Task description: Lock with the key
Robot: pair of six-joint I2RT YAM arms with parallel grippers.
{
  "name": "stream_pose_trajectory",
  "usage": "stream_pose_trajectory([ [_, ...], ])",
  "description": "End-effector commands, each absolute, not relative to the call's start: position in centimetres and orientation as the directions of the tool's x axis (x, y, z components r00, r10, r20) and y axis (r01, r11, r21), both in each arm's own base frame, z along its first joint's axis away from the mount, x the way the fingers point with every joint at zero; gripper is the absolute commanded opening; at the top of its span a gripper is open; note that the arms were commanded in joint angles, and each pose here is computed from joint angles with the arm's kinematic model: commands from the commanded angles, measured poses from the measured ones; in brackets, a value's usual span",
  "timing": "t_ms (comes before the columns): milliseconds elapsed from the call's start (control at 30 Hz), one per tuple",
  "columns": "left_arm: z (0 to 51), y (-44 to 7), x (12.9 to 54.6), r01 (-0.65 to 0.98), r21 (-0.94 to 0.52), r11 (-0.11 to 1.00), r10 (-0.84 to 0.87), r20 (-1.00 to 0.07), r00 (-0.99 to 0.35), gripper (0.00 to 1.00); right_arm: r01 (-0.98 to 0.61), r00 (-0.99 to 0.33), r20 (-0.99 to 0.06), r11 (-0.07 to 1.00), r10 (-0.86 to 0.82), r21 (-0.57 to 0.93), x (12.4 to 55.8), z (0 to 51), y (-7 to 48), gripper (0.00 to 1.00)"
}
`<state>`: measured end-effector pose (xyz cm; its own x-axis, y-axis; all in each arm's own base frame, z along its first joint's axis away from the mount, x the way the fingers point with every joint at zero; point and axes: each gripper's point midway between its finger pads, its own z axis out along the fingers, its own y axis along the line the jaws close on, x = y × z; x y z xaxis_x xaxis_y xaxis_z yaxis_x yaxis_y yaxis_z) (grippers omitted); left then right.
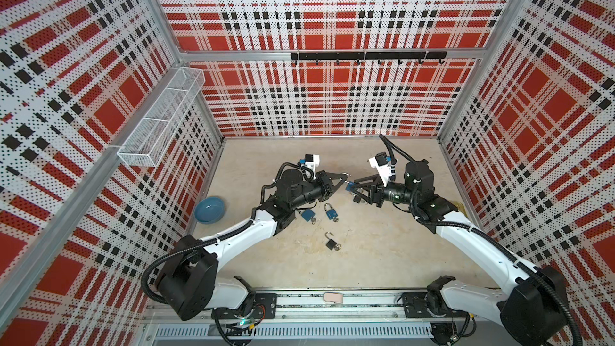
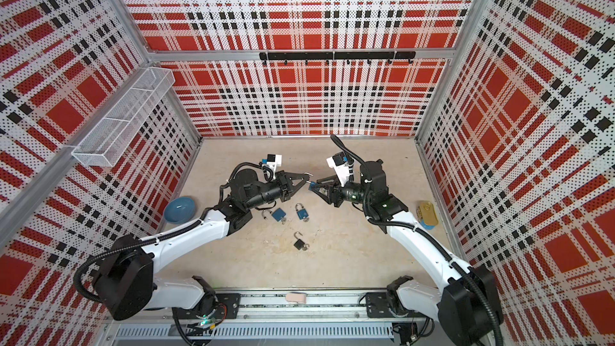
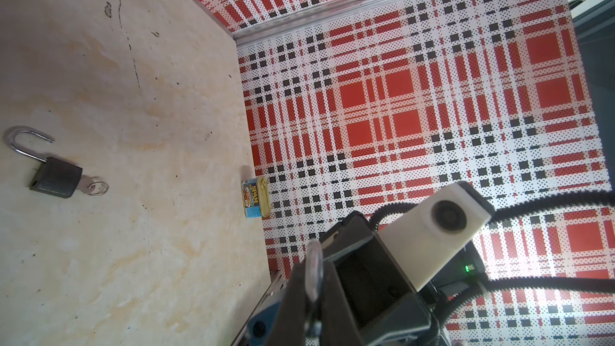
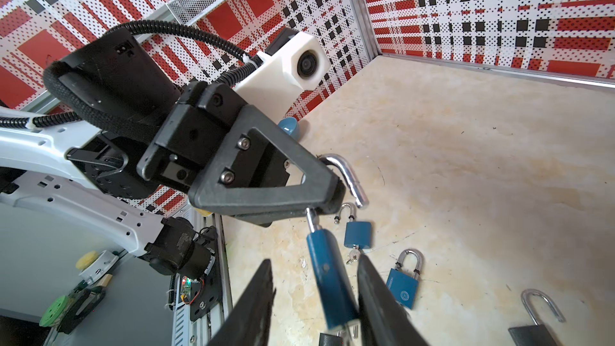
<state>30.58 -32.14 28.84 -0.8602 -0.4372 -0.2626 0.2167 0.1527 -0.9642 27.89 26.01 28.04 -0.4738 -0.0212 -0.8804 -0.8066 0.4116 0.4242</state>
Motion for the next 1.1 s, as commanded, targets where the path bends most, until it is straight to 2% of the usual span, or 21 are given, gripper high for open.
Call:
stream_pose_trajectory([
  [0,33.4,-32.0,30.1,0.29,-0.956,0.042,-0.454,-0.276,-0.847,0.0,-0.848,-0.412,-0.911,0.374,-0.019,0.376,27.9,29.7,26.5,0.38],
  [133,33.5,-32.1,30.2,0.288,-0.957,0.03,-0.454,-0.27,-0.849,0.0,-0.846,-0.42,-0.907,0.37,-0.02,0.383,27.9,29.5,26.5,0.32],
  [533,33.4,-31.9,30.4,0.287,-0.958,0.027,-0.462,-0.267,-0.846,0.0,-0.842,-0.434,-0.901,0.365,-0.022,0.397,27.9,29.1,26.6,0.3],
  [867,32.7,-31.8,30.4,0.273,-0.961,0.034,-0.462,-0.257,-0.849,0.0,-0.845,-0.423,-0.906,0.368,-0.015,0.389,27.8,29.5,26.5,0.29],
  [1067,32.0,-31.6,30.6,0.261,-0.964,0.045,-0.467,-0.251,-0.848,0.0,-0.846,-0.415,-0.91,0.373,-0.009,0.382,27.8,29.9,26.4,0.32],
])
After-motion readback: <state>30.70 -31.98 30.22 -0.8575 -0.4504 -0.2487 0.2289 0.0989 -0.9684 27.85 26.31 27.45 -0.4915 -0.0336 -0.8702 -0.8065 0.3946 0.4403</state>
